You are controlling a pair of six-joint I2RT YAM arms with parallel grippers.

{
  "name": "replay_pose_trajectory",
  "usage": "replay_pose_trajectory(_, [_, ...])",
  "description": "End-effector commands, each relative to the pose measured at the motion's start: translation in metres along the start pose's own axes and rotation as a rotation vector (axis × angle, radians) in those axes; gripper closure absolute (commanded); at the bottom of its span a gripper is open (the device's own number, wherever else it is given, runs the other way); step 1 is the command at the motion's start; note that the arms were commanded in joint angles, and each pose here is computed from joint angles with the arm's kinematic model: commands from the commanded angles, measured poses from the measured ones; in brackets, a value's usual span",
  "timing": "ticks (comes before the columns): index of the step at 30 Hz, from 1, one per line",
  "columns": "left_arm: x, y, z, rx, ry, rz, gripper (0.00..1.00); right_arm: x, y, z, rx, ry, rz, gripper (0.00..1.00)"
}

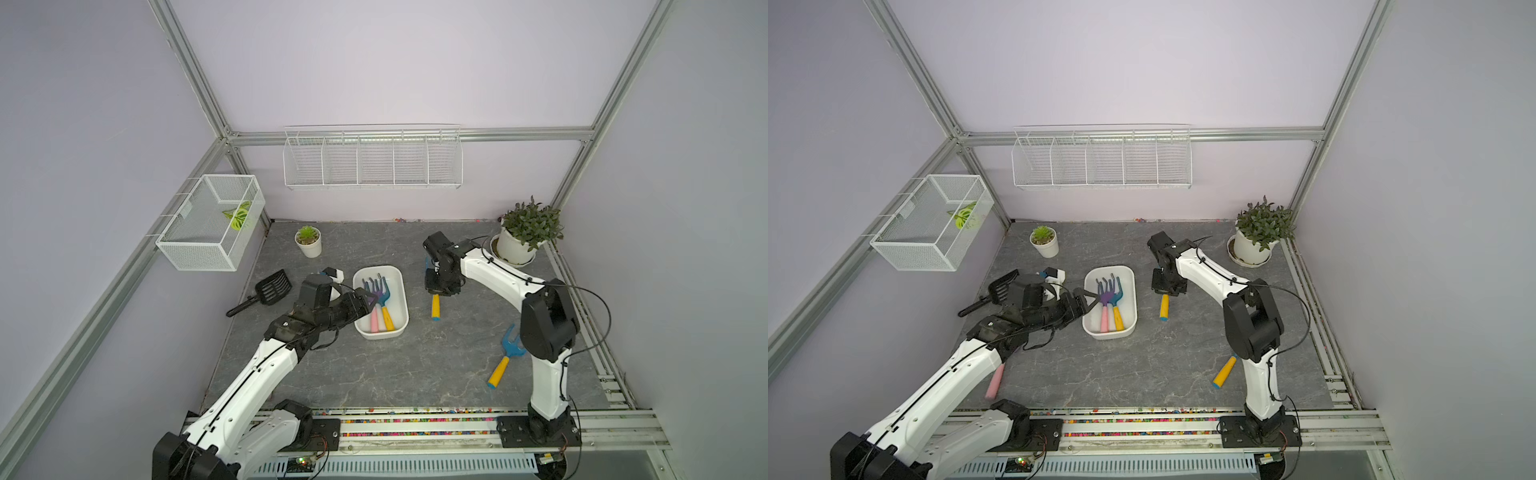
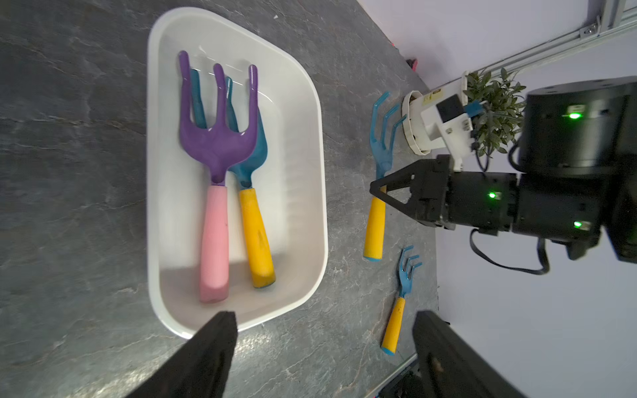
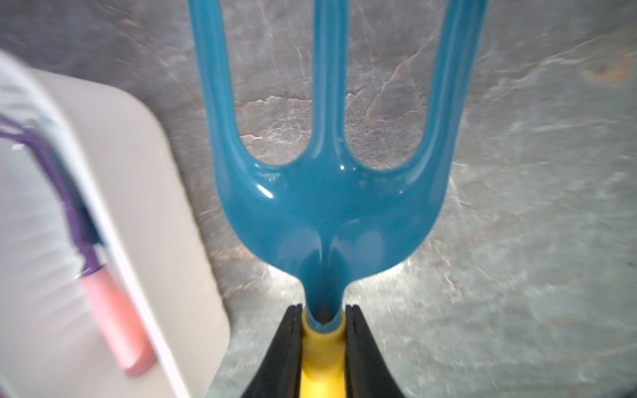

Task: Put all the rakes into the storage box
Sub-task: Pick up the rake at the center of the board.

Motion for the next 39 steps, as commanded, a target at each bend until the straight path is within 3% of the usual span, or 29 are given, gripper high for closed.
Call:
replay_pose_trajectory(1, [-0.007,-0.002,-0.026,0.098,-0.025,0.020,0.17,0.001,0.026,0.000,-0.033,-0.005,-0.049,1.00])
replay_pose_trajectory(15, [0.019,-0.033,-0.080,0.227,-0.087,0.115,0.24,0.007,0.113,0.029,-0.283,-0.028,-0.119,1.00])
replay_pose_trajectory(22, [0.023,-0.044,-0.104,0.270,-0.132,0.147,0.24,0.011,0.138,0.054,-0.413,-0.069,-0.132,1.00])
replay_pose_trajectory(27, [0.028,-0.052,-0.121,0.312,-0.157,0.177,0.24,0.015,0.144,0.070,-0.428,-0.056,-0.131,1.00])
replay_pose_trajectory(34, [0.035,-0.055,-0.125,0.313,-0.179,0.203,0.33,0.017,0.147,0.084,-0.454,-0.053,-0.127,1.00])
replay_pose_trajectory(39, [0.038,-0.051,-0.123,0.319,-0.168,0.197,0.48,0.016,0.146,0.092,-0.454,-0.043,-0.120,1.00])
Point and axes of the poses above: each gripper's point midway between its finger pads, its own y axis back along the fingers, its own z axis along the line the jaws close on, x = y × z, the point moved 1 cm from there along y, back along the fingers, and after that the axes turned 2 degrees about y, right-handed, at the moved point
